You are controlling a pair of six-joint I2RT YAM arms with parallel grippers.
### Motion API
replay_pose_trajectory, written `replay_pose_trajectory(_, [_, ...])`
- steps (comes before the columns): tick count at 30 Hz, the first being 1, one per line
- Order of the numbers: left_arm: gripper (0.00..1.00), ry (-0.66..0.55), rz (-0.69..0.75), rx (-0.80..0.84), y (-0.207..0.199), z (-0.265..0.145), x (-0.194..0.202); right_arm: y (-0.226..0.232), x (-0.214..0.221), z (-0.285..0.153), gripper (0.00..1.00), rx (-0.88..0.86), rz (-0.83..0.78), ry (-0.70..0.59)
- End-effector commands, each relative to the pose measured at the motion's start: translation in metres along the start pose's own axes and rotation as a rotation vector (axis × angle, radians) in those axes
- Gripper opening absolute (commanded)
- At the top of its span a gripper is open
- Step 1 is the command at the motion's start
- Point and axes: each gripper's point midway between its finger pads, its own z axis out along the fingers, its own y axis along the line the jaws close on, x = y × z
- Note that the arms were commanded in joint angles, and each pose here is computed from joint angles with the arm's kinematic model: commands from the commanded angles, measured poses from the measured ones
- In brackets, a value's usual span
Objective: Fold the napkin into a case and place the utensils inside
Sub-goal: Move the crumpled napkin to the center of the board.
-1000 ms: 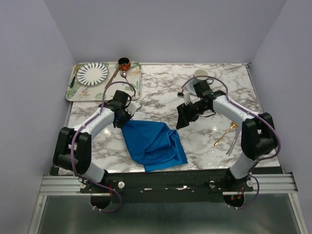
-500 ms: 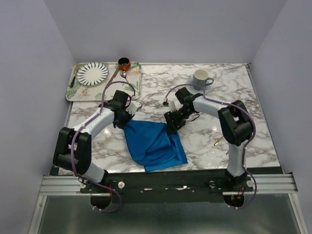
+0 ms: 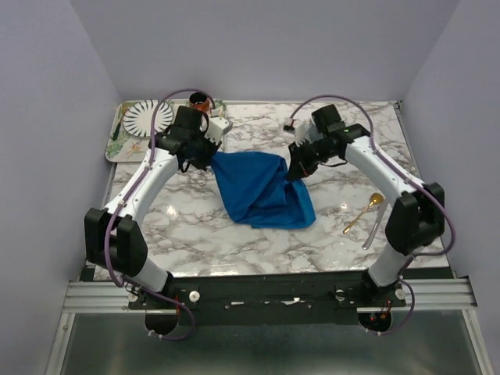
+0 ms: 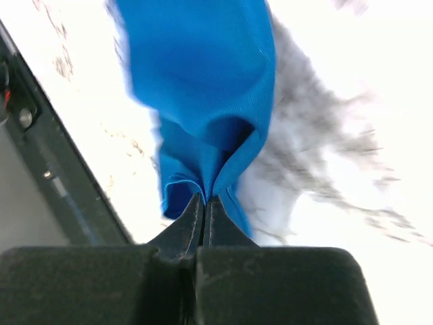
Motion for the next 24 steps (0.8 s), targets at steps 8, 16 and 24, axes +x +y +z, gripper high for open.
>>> replay_pose_trajectory(8, [0.0, -0.093, 0.108, 0.139, -0.036, -0.056, 0.008, 0.109, 0.094, -0.038, 0.36, -0.075, -0.496, 0.145])
replay_pose_trajectory(16, [0.0, 0.077, 0.232, 0.092, -0.037, -0.027, 0.104, 0.097, 0.113, -0.037, 0.87, 0.004, -0.438, 0.154])
replay_pose_trajectory(24, [0.0, 0.145, 0.197, 0.116, -0.039, -0.009, 0.119, 0.088, 0.135, -0.031, 0.76, -0.024, -0.463, 0.241])
